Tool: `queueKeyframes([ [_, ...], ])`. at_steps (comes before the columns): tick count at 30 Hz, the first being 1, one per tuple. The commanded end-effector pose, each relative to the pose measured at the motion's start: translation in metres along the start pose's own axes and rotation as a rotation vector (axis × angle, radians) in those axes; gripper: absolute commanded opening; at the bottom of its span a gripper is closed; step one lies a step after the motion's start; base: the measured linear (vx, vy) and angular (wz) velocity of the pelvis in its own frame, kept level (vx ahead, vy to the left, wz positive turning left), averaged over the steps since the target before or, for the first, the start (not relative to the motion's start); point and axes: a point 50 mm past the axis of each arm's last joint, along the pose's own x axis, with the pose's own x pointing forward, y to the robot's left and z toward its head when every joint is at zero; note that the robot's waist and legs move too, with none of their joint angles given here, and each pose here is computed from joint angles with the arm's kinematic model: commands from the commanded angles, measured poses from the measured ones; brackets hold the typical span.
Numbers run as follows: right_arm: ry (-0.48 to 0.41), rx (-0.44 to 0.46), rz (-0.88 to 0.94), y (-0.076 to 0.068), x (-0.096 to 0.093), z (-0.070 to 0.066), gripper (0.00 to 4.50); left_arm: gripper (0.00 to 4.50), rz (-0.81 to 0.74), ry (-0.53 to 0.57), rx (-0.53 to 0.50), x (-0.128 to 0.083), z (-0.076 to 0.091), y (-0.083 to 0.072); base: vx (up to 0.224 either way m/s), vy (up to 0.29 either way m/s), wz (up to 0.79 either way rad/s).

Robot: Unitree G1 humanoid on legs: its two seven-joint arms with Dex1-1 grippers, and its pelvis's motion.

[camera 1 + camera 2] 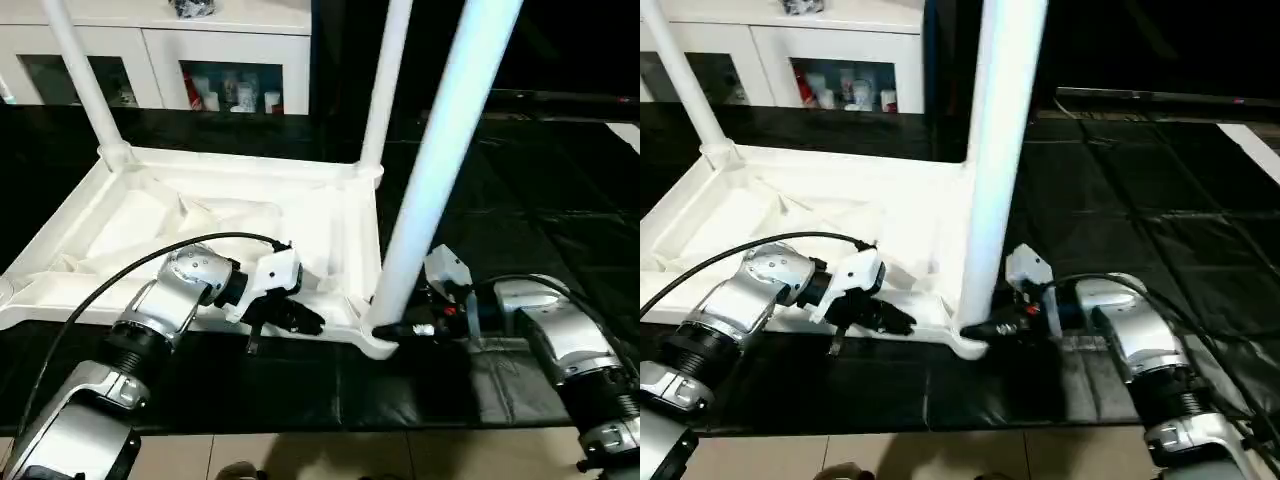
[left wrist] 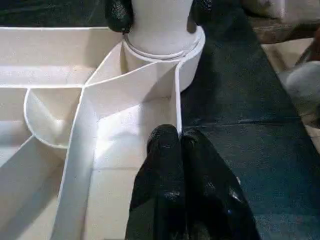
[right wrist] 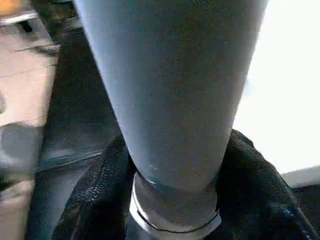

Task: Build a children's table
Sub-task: Rotate leg to tighten

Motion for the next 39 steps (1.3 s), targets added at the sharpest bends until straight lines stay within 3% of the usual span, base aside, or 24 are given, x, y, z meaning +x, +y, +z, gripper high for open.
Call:
queueKeyframes([
  [1,0.000,0.031,-0.146,-0.009,0.007,-0.002,2.06,0.00,0.067,-0.027,-0.010,0.009,0.011,0.008,0.000,0.000,0.00],
  [6,-0.015,0.098,-0.399,-0.022,0.028,-0.004,1.98,0.00,0.298,-0.079,-0.107,0.020,0.023,0.028,0.000,0.000,0.00],
  [13,-0.068,0.195,-0.656,-0.029,0.080,0.015,1.95,0.00,0.547,-0.190,-0.251,0.050,0.050,0.044,0.000,0.000,0.00],
  [20,-0.063,0.208,-0.738,-0.032,0.089,0.019,1.95,0.00,0.574,-0.182,-0.253,0.058,0.053,0.044,0.000,0.000,0.00],
  [21,-0.069,0.199,-0.743,-0.032,0.088,0.019,2.51,0.00,0.578,-0.176,-0.253,0.057,0.052,0.044,0.000,0.000,0.00],
  [25,-0.118,0.214,-0.776,-0.035,0.075,0.017,2.71,0.00,0.592,-0.160,-0.223,0.053,0.048,0.044,0.000,0.000,0.00],
  [27,-0.126,0.214,-0.780,-0.036,0.069,0.016,3.01,0.00,0.591,-0.156,-0.221,0.050,0.046,0.044,0.000,0.000,0.00],
  [31,-0.129,0.159,-0.728,-0.034,0.047,0.011,3.16,0.00,0.594,-0.130,-0.209,0.042,0.039,0.045,0.000,0.000,0.00],
  [37,-0.124,0.090,-0.658,-0.033,0.000,0.005,3.89,0.00,0.544,-0.109,-0.171,0.034,0.032,0.042,0.000,0.000,0.00],
  [39,-0.116,0.058,-0.638,-0.032,-0.019,0.004,3.92,0.00,0.488,-0.113,-0.153,0.032,0.029,0.037,0.000,0.000,0.00],
])
